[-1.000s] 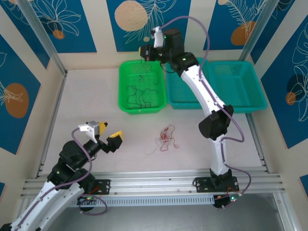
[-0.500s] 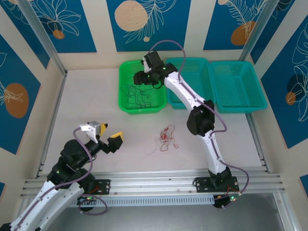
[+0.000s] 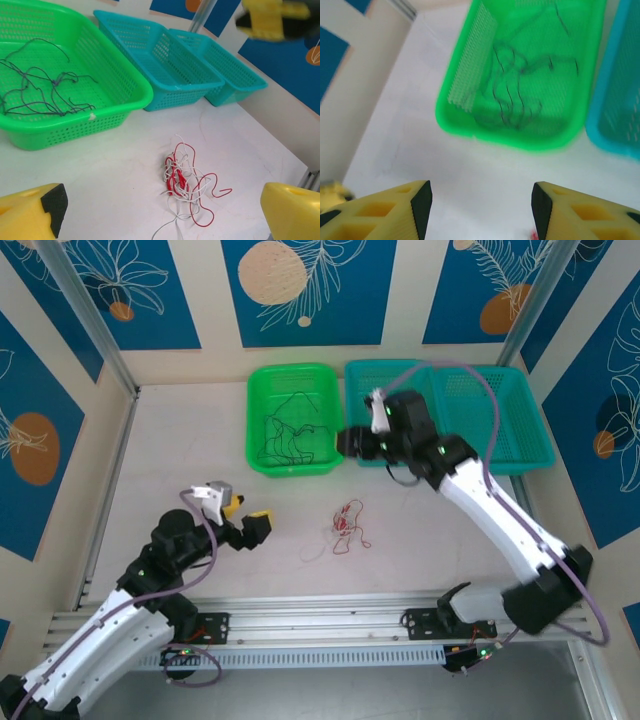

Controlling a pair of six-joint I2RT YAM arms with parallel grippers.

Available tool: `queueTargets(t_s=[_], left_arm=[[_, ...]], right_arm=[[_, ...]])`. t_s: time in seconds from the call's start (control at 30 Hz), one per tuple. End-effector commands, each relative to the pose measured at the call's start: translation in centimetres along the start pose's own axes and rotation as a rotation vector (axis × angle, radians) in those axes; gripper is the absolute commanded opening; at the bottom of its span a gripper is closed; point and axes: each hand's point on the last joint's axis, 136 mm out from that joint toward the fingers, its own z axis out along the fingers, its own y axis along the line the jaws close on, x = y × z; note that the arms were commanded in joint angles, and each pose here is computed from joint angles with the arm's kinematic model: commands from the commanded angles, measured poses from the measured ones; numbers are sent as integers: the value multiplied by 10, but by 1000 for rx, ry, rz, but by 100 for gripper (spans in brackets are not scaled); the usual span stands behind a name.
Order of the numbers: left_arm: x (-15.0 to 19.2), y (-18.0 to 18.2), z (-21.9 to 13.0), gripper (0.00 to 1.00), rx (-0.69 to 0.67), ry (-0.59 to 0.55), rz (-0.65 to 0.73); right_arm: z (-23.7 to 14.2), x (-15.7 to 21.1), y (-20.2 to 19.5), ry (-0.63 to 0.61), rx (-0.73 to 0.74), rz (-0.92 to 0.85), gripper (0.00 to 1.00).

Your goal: Untangle the cables

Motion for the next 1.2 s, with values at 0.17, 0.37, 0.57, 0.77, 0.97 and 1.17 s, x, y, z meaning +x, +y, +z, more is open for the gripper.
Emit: queueTargets(t_s=[0.17, 0.37, 0.57, 0.77, 0.97, 1.17], left_arm=[[18, -30, 33, 91, 103, 74, -10], [67, -33, 65, 76, 67, 268, 110], [105, -39, 100, 67, 63, 465, 276], [140, -74, 115, 70, 403, 476, 561], [139, -63, 131, 79, 405, 366, 825], [161, -62, 143, 79, 490, 397, 857]], right_arm=[[2, 126, -53, 151, 96, 197, 55], [27, 163, -46, 253, 28, 197, 65], [63, 175, -57, 340, 95, 214, 65], [84, 183, -73, 397, 188, 253, 62], [92, 190, -70, 415, 170, 267, 53], [92, 195, -73, 423, 173, 271, 36]])
